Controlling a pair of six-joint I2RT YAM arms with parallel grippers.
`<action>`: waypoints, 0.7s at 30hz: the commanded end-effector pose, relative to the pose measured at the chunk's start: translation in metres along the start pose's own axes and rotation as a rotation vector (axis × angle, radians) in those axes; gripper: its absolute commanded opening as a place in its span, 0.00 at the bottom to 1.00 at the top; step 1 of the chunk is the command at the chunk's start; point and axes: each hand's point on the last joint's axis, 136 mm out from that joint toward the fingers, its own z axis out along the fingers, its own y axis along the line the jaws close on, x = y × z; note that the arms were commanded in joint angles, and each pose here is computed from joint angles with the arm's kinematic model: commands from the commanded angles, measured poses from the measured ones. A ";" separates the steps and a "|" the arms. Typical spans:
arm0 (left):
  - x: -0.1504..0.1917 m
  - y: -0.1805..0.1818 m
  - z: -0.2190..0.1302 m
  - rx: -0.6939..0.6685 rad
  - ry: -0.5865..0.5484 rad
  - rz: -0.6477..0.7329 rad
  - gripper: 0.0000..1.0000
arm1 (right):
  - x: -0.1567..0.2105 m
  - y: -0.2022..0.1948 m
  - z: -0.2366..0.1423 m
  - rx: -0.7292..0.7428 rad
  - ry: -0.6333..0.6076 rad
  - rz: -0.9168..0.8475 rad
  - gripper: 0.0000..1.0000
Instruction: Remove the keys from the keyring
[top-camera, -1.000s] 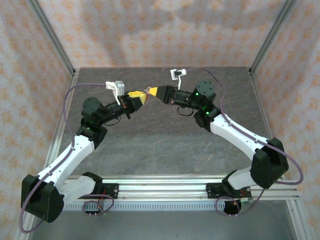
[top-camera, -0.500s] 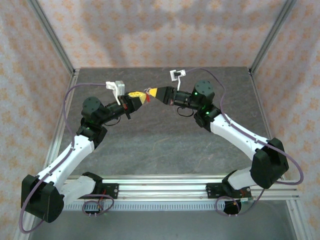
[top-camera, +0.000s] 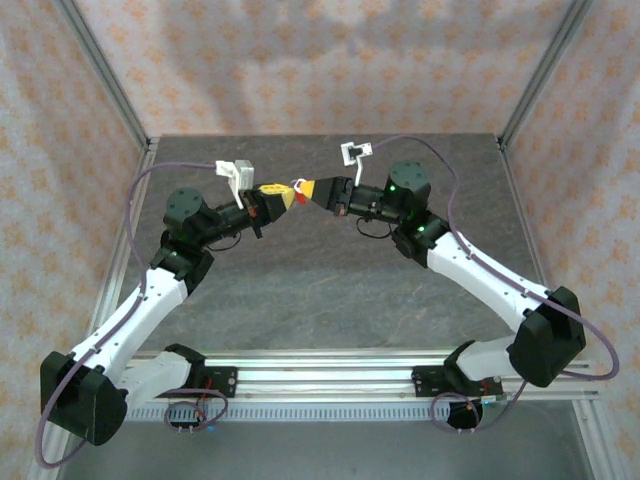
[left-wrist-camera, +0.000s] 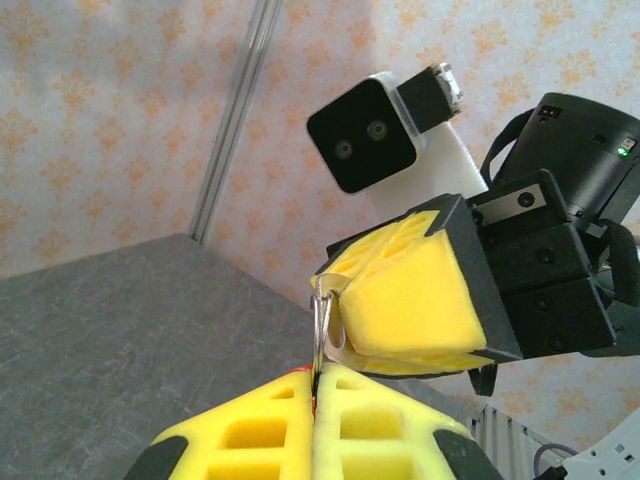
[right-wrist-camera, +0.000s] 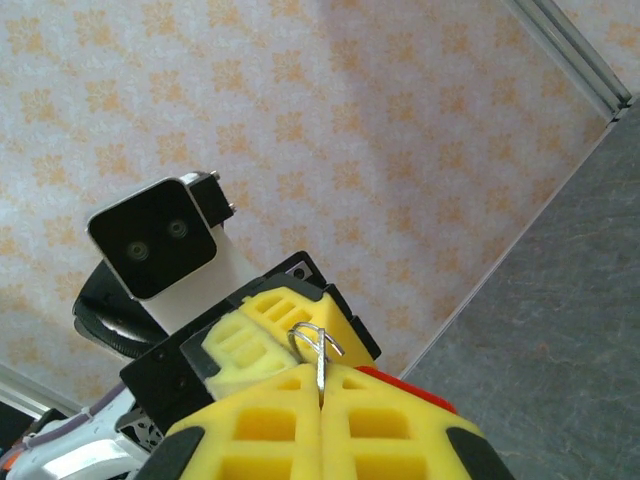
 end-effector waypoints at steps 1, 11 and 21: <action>-0.014 -0.015 0.001 0.036 -0.008 0.041 0.00 | -0.001 0.023 -0.001 -0.034 0.012 -0.071 0.00; -0.008 -0.019 0.005 0.053 0.040 0.032 0.00 | 0.004 0.019 -0.002 0.020 0.027 -0.130 0.00; -0.006 -0.021 0.008 0.061 0.063 0.028 0.00 | 0.014 0.015 0.001 0.080 0.062 -0.198 0.00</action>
